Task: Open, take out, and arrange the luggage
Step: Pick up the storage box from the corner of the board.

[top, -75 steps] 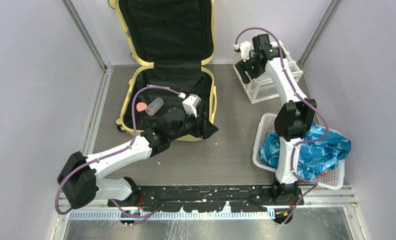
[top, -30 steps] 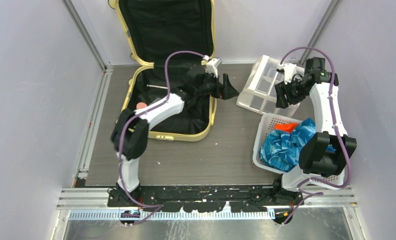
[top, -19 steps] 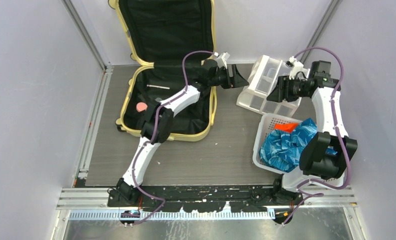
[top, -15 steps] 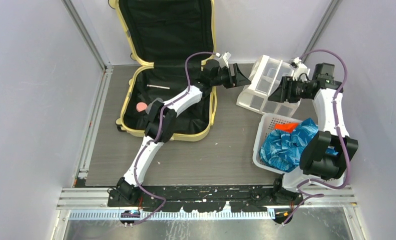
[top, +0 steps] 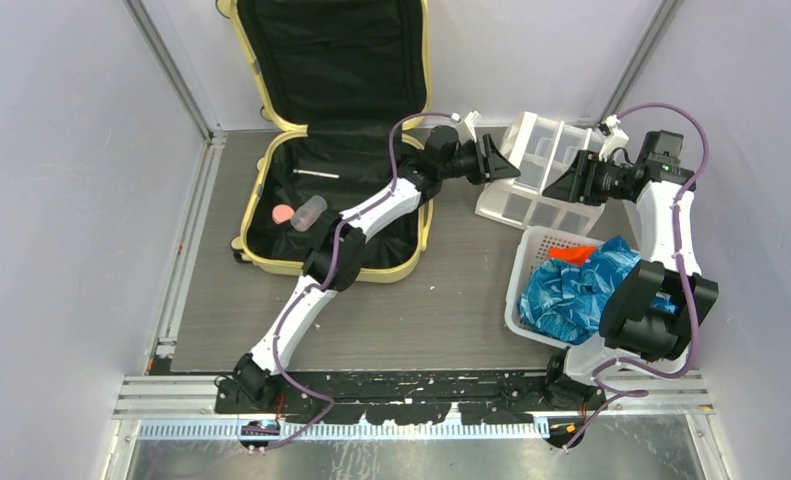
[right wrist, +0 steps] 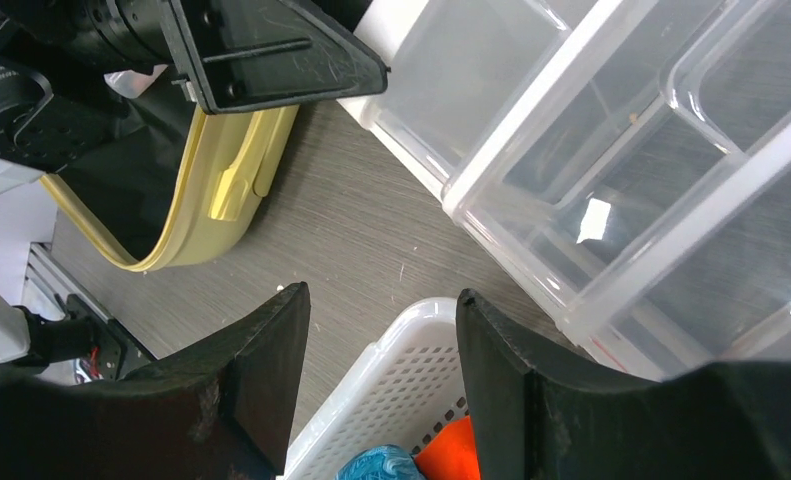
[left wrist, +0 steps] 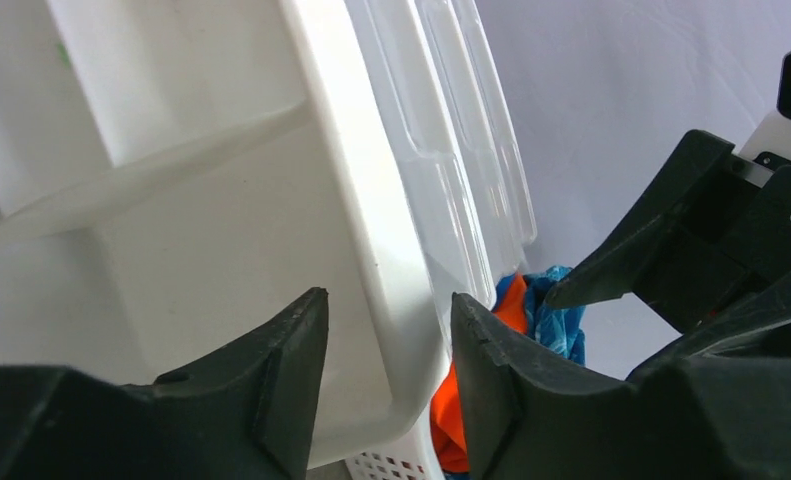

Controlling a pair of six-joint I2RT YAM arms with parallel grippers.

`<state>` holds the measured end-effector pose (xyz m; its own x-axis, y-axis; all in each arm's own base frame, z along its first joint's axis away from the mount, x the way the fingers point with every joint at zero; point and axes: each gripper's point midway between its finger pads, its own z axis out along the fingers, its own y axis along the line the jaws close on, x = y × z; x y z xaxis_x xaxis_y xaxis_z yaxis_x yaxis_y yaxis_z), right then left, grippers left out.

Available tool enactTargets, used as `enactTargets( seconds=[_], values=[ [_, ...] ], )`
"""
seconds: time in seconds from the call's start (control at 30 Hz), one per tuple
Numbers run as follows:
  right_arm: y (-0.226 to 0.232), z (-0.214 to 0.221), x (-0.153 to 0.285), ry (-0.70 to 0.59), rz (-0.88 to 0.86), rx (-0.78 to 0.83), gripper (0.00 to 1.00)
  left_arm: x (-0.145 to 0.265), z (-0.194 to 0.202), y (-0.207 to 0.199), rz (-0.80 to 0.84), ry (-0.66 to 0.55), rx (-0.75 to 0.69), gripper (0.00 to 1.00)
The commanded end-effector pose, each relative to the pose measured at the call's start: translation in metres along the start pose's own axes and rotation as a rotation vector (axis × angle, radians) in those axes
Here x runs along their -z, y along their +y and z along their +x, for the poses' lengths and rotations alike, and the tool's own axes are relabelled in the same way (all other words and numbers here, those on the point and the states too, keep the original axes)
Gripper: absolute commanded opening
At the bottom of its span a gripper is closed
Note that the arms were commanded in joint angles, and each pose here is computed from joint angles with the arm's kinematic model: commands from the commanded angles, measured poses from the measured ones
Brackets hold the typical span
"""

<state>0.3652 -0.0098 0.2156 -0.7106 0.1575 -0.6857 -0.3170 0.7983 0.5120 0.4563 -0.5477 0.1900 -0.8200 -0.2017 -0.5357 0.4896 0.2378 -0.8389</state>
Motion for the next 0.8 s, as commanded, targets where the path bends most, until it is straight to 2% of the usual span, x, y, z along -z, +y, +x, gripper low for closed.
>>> enactTargets(
  seconds=[0.0, 0.07, 0.13, 0.17, 0.33, 0.43, 0.6, 0.77],
  values=[
    [0.006, -0.012, 0.009, -0.049, -0.010, 0.030, 0.60, -0.001, -0.010, -0.030, 0.056, -0.016, -0.019, 0.43],
    [0.005, -0.012, 0.010, -0.050, -0.010, 0.029, 0.60, -0.001, -0.011, -0.032, 0.059, -0.018, -0.019, 0.31],
    [0.005, -0.012, 0.011, -0.052, -0.011, 0.028, 0.60, 0.000, -0.012, -0.035, 0.069, -0.017, -0.019, 0.05],
    [0.005, -0.012, 0.012, -0.053, -0.011, 0.028, 0.60, 0.000, -0.013, -0.037, 0.075, -0.016, -0.018, 0.02],
    [0.008, -0.012, 0.017, -0.059, -0.024, 0.032, 0.60, 0.016, -0.032, -0.066, 0.130, -0.050, -0.065, 0.00],
    [0.018, -0.017, 0.021, -0.083, -0.058, 0.037, 0.60, 0.035, -0.052, -0.090, 0.145, -0.096, -0.147, 0.00],
    [0.033, -0.039, 0.023, -0.177, -0.112, -0.083, 0.60, 0.070, -0.066, -0.123, 0.098, -0.109, -0.360, 0.00],
    [0.045, -0.081, 0.022, -0.290, -0.201, -0.219, 0.56, 0.105, -0.065, -0.150, 0.039, -0.092, -0.505, 0.00]
  ],
)
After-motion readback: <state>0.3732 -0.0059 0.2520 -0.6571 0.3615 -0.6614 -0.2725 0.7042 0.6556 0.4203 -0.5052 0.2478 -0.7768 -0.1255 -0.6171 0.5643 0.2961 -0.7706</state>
